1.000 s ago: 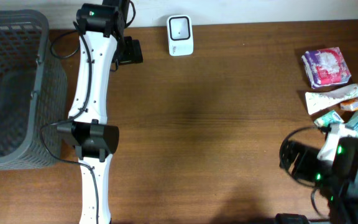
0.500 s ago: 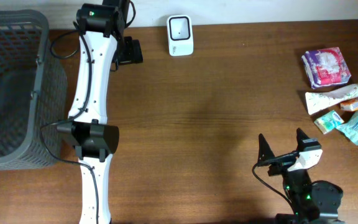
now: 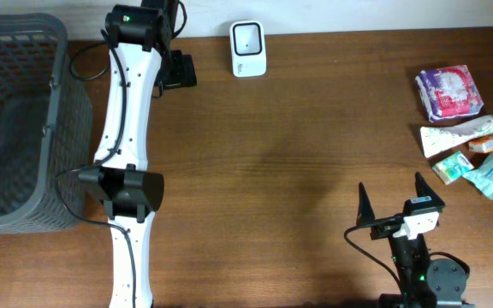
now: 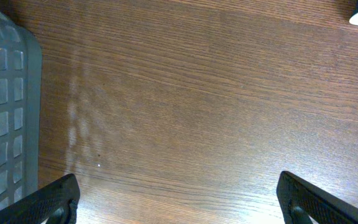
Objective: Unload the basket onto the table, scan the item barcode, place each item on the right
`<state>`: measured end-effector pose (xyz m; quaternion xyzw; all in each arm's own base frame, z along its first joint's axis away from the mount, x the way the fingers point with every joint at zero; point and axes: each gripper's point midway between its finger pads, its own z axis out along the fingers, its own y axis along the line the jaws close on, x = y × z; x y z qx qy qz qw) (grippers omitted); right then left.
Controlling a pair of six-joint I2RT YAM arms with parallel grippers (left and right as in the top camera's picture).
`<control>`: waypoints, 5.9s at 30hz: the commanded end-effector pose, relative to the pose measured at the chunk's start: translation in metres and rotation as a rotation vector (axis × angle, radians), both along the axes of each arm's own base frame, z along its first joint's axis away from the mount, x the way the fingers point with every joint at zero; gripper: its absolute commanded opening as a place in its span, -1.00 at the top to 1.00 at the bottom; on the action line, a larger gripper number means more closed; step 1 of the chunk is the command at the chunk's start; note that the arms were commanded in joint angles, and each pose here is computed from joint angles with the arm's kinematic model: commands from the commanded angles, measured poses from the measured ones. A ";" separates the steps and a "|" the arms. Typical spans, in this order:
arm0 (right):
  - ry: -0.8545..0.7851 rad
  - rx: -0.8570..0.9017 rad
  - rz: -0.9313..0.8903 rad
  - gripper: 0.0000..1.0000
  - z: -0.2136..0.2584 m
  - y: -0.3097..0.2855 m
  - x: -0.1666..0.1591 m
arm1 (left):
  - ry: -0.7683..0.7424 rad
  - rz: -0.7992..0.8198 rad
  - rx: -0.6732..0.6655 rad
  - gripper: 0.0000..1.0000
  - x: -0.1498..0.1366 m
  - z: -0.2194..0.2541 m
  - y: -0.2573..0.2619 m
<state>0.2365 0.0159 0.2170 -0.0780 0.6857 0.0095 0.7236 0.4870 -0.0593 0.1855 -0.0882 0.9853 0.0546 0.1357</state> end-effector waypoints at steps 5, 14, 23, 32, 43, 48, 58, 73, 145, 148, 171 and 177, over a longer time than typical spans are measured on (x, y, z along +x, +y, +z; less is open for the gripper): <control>-0.007 0.132 -0.011 -0.97 -0.024 -0.001 0.008 | -0.015 0.012 0.007 -0.98 0.001 0.004 0.003; 0.131 0.136 -0.002 -0.97 -0.058 0.004 0.008 | -0.015 0.012 0.007 -0.98 0.001 0.004 0.003; 0.132 0.129 -0.023 -0.97 -0.059 0.001 0.009 | -0.015 0.012 0.007 -0.98 0.001 0.004 0.003; 0.131 0.128 -0.005 -0.97 -0.059 0.005 0.008 | -0.015 0.012 0.007 -0.99 0.001 0.004 0.003; 0.130 0.128 -0.005 -0.97 -0.058 0.005 0.008 | -0.015 0.012 0.007 -0.98 0.001 0.004 0.003; 0.130 0.128 -0.005 -0.97 -0.058 0.005 0.008 | -0.015 0.012 0.007 -0.98 0.001 0.004 0.003; 0.130 0.128 -0.005 -0.97 -0.058 0.005 0.008 | -0.045 -0.042 -0.051 -0.98 -0.008 0.012 -0.022; 0.130 0.128 -0.005 -0.97 -0.058 0.005 0.008 | -0.602 -0.363 -0.087 -0.98 -0.200 0.037 -0.023; 0.130 0.128 -0.005 -0.97 -0.058 0.005 0.008 | -1.210 -0.173 0.071 -0.98 -0.241 -0.029 0.070; 0.130 0.128 -0.005 -0.97 -0.058 0.005 0.008 | -1.210 -0.173 0.071 -0.97 -0.241 -0.029 0.070; 0.130 0.101 -0.036 -0.97 -0.060 0.000 0.009 | -1.210 -0.173 0.071 -0.98 -0.241 -0.029 0.070; 0.128 0.090 -0.035 -0.97 -0.059 0.000 0.009 | -1.210 -0.173 0.071 -0.98 -0.241 -0.029 0.070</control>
